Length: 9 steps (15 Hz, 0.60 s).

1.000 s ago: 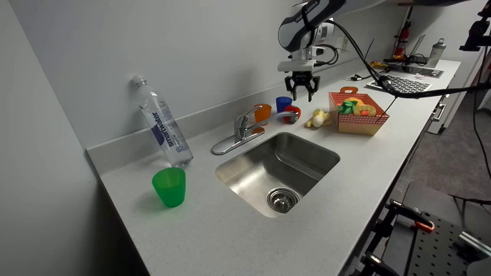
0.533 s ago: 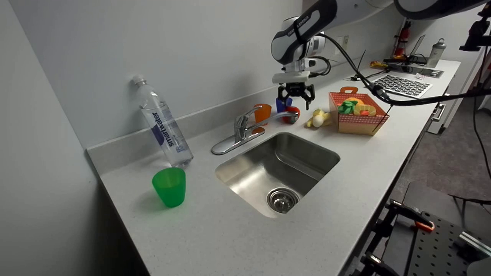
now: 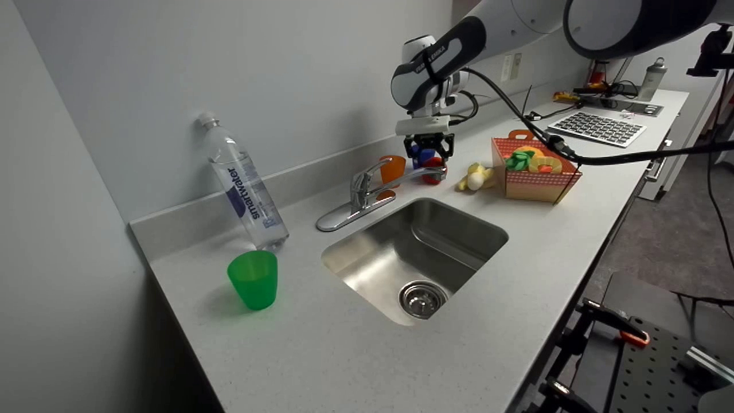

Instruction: Pick up the orange plush toy from the countertop and put it in the basket.

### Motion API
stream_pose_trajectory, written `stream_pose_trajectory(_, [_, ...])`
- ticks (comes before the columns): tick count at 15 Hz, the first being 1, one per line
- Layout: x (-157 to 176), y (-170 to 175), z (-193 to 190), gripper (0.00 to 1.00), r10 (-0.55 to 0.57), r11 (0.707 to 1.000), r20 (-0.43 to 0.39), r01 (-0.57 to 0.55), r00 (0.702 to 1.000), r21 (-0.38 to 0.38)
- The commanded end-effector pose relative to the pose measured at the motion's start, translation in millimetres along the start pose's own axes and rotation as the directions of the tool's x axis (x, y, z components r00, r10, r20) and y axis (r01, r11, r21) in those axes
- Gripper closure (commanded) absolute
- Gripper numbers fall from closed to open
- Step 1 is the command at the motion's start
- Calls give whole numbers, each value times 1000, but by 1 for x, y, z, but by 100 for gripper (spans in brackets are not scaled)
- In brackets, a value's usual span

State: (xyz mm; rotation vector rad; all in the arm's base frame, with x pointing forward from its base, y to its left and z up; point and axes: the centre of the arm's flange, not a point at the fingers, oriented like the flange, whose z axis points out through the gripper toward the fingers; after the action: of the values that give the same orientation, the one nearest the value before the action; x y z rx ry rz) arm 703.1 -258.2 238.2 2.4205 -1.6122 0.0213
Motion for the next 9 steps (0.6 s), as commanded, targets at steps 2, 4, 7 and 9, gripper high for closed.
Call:
stream_pose_trajectory(2, [7, -13, 10, 66, -39, 999, -60, 38, 997, -18])
stream_pose_trajectory(4, [8, -9, -6, 79, -48, 999, -66, 49, 997, 5])
stream_pose_trajectory(7, [9, -3, -37, 92, -69, 996, -66, 72, 995, 45])
stream_pose_trajectory(9, [13, 4, -57, 96, -73, 995, -58, 76, 996, 60])
